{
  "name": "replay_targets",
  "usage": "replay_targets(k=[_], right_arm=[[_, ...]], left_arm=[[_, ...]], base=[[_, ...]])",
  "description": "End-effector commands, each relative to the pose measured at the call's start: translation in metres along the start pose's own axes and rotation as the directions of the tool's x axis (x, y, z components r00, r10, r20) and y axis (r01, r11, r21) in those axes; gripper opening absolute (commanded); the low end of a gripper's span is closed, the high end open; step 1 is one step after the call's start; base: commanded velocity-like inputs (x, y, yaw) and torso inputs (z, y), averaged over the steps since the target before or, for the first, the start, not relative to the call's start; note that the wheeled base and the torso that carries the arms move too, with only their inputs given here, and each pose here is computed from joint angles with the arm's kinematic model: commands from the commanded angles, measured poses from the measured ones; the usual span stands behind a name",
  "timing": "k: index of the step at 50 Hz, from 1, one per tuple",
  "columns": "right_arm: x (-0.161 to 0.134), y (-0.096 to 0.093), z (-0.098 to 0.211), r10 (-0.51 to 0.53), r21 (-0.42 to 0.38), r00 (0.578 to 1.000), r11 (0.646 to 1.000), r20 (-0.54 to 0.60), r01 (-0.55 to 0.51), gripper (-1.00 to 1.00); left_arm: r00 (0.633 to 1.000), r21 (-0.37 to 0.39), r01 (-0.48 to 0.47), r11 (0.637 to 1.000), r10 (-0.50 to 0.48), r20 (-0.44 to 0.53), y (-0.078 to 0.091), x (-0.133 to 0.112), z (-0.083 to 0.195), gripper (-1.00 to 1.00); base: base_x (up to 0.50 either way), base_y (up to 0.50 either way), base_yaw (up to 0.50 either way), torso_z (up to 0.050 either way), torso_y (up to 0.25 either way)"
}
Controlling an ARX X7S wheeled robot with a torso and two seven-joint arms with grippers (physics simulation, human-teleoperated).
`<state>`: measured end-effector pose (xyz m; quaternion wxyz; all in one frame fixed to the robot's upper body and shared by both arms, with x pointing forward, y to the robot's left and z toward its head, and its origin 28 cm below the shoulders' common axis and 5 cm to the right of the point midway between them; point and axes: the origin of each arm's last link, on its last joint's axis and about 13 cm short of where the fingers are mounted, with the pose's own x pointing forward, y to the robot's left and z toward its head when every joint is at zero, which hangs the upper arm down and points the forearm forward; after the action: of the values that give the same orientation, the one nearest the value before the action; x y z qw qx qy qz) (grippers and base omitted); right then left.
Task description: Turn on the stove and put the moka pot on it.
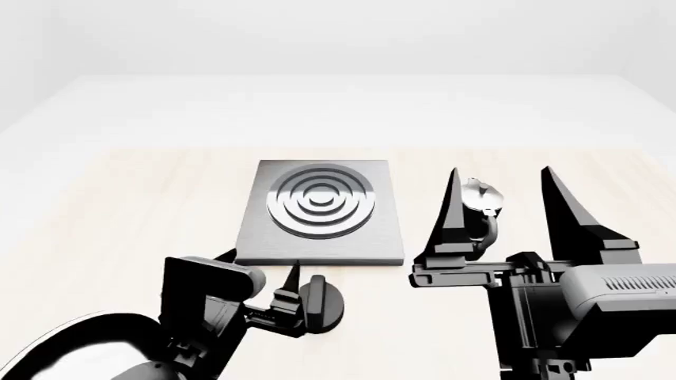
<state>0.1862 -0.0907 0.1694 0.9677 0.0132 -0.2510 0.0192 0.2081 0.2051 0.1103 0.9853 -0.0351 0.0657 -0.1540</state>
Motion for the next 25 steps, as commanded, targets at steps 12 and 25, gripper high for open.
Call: replay_targets(k=[12,25], right_arm=[[-0.001,0.000,0.000,0.002,0.000,1.000,1.000,0.003,-0.002,1.00],[-0.002,-0.001,-0.001,0.002,0.000,1.000,1.000,0.001,-0.002,1.00]], left_arm=[[0.979,-0.098,0.087,0.991,-0.103,-0.175,-0.005,0.015,-0.034,1.00],[0.969,-0.131,0.121,0.984,-0.146,-0.201,-0.007,0.025,-0.046,1.00]], base=[[0.00,0.00,0.00,0.000,0.000],[0.00,0.00,0.00,0.000,0.000]])
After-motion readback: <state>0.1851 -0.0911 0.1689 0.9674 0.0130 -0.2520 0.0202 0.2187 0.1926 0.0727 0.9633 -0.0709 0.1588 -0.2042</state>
